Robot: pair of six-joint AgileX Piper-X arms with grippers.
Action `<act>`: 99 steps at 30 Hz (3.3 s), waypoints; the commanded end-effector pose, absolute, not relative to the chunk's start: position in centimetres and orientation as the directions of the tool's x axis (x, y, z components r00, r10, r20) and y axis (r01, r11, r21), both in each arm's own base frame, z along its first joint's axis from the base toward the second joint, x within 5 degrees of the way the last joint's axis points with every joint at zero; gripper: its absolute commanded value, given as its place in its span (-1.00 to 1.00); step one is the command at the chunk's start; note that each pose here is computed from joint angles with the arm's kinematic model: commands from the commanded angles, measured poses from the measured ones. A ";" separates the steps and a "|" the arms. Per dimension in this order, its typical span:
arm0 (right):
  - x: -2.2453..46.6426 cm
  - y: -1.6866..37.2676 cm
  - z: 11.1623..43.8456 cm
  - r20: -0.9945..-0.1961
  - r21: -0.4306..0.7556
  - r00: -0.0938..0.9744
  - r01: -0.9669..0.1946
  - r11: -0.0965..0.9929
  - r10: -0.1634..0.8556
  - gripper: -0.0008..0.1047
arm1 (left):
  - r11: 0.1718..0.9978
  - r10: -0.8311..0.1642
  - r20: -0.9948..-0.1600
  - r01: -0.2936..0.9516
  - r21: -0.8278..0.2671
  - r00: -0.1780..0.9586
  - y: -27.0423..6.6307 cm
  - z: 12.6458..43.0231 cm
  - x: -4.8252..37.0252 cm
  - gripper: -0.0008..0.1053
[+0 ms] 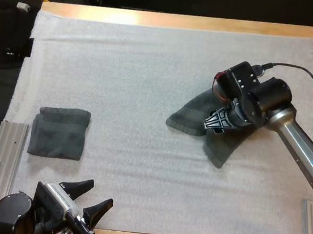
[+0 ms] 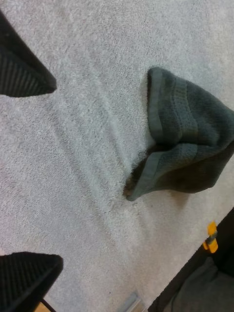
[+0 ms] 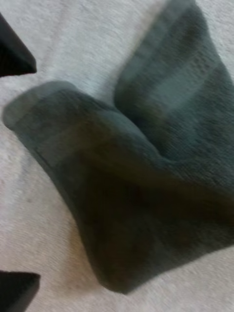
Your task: Pick towel from pile, fold and stack
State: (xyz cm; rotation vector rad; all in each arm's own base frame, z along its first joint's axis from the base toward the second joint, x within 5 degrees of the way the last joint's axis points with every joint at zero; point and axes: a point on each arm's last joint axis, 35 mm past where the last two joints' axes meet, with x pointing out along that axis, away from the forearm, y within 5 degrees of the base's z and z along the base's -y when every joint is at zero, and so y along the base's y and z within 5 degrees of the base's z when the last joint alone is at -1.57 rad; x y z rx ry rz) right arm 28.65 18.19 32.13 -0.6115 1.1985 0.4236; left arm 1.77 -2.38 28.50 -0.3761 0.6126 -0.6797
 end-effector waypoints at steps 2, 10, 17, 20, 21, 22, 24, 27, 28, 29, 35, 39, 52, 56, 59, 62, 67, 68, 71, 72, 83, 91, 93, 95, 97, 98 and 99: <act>27.8 17.9 32.6 -0.951 -0.196 0.310 -0.612 0.767 0.004 0.45 | 0.726 -0.676 -0.394 0.474 -0.498 0.622 -2.4 28.7 1.8 0.24; 25.0 16.3 31.3 -0.952 -0.196 0.305 -0.621 0.759 0.004 0.45 | 0.726 -0.677 -0.375 0.489 -0.484 0.634 -2.4 29.0 2.0 0.24; 22.3 14.6 28.8 -0.950 -0.181 0.310 -0.624 0.760 0.028 0.45 | 0.725 -0.677 -0.365 0.496 -0.478 0.639 -2.4 29.1 2.0 0.24; 21.4 14.2 27.6 -0.954 -0.131 0.290 -0.639 0.758 0.080 0.45 | 0.725 -0.677 -0.365 0.496 -0.478 0.639 -2.4 29.1 2.0 0.24; 21.2 14.1 27.0 -0.954 -0.107 0.281 -0.645 0.757 0.104 0.45 | 0.725 -0.677 -0.365 0.496 -0.478 0.639 -2.4 29.1 2.0 0.24; 21.1 14.1 26.4 -0.954 -0.084 0.273 -0.648 0.757 0.128 0.45 | 0.725 -0.677 -0.365 0.496 -0.478 0.639 -2.4 29.1 2.0 0.24; 20.9 14.2 25.4 -0.952 -0.041 0.255 -0.653 0.756 0.168 0.45 | 0.725 -0.677 -0.365 0.496 -0.478 0.639 -2.4 29.1 2.0 0.24; 20.7 14.2 23.4 -0.943 0.001 0.254 -0.644 0.765 0.215 0.45 | 0.725 -0.677 -0.365 0.496 -0.478 0.639 -2.4 29.1 2.0 0.24; 20.7 14.3 22.8 -0.936 0.009 0.264 -0.644 0.765 0.234 0.45 | 0.725 -0.677 -0.365 0.496 -0.478 0.639 -2.4 29.1 2.0 0.24; 20.7 14.3 22.4 -0.931 0.012 0.270 -0.645 0.764 0.243 0.45 | 0.725 -0.677 -0.365 0.496 -0.478 0.639 -2.4 29.1 2.0 0.24; 20.8 14.4 20.9 -0.901 0.006 0.327 -0.644 0.765 0.283 0.45 | 0.725 -0.677 -0.365 0.496 -0.478 0.639 -2.4 29.1 2.0 0.24; 21.0 14.5 20.3 -0.875 0.001 0.370 -0.644 0.765 0.312 0.42 | 0.725 -0.677 -0.365 0.496 -0.478 0.639 -2.4 29.1 2.0 0.24; 21.5 14.9 18.0 -0.902 0.054 0.315 -0.598 0.800 0.296 0.08 | 0.725 -0.677 -0.365 0.496 -0.478 0.639 -2.4 29.1 2.0 0.24; 21.7 15.1 16.9 -0.919 0.069 0.283 -0.571 0.818 0.275 0.08 | 0.725 -0.677 -0.365 0.496 -0.478 0.639 -2.4 29.1 2.0 0.24; 21.8 15.1 16.1 -0.930 0.071 0.261 -0.566 0.822 0.260 0.08 | 0.725 -0.677 -0.365 0.496 -0.478 0.639 -2.4 29.1 2.0 0.24; 22.0 15.2 15.3 -0.938 0.070 0.245 -0.558 0.827 0.245 0.08 | 0.725 -0.677 -0.365 0.496 -0.478 0.639 -2.4 29.1 2.0 0.24; 22.1 15.3 14.5 -0.946 0.069 0.228 -0.557 0.828 0.232 0.08 | 0.725 -0.677 -0.365 0.496 -0.478 0.639 -2.4 29.1 2.0 0.24; 22.2 15.4 14.5 -0.943 0.069 0.235 -0.558 0.827 0.237 0.06 | 0.725 -0.677 -0.365 0.496 -0.478 0.639 -2.4 29.1 2.0 0.24; 22.4 15.5 14.6 -0.933 0.072 0.256 -0.553 0.830 0.252 -0.03 | 0.725 -0.677 -0.365 0.496 -0.478 0.639 -2.4 29.1 2.0 0.24; 22.5 15.6 14.7 -0.929 0.076 0.265 -0.545 0.835 0.258 -0.06 | 0.725 -0.677 -0.365 0.496 -0.478 0.639 -2.4 29.1 2.0 0.24; 22.8 15.6 14.7 -0.923 0.053 0.307 -0.494 0.868 0.231 -0.69 | 0.725 -0.677 -0.365 0.496 -0.478 0.639 -2.4 29.1 2.0 0.24; 22.2 15.2 15.5 -0.933 0.036 0.287 -0.527 0.849 0.218 -0.99 | 0.725 -0.677 -0.365 0.496 -0.477 0.639 -2.4 29.1 2.0 0.24; 21.6 14.8 16.3 -0.938 0.015 0.278 -0.565 0.825 0.208 -0.99 | 0.727 -0.677 -0.365 0.502 -0.469 0.639 -2.4 29.1 2.0 0.24; 21.0 14.3 17.1 -0.943 -0.013 0.274 -0.593 0.805 0.187 -0.99 | 0.730 -0.674 -0.366 0.505 -0.460 0.642 -2.4 29.1 2.0 0.24; 20.4 13.9 17.9 -0.949 -0.024 0.262 -0.620 0.784 0.178 -0.99 | 0.742 -0.662 -0.371 0.496 -0.451 0.651 -2.3 29.1 2.1 0.24; 19.9 13.6 18.3 -0.954 -0.030 0.248 -0.639 0.769 0.170 -0.99 | 0.748 -0.654 -0.374 0.490 -0.448 0.657 -2.3 29.1 2.1 0.24; 19.3 13.2 18.8 -0.961 -0.037 0.229 -0.663 0.747 0.157 -0.99 | 0.749 -0.654 -0.375 0.489 -0.448 0.658 -2.3 29.1 2.1 0.24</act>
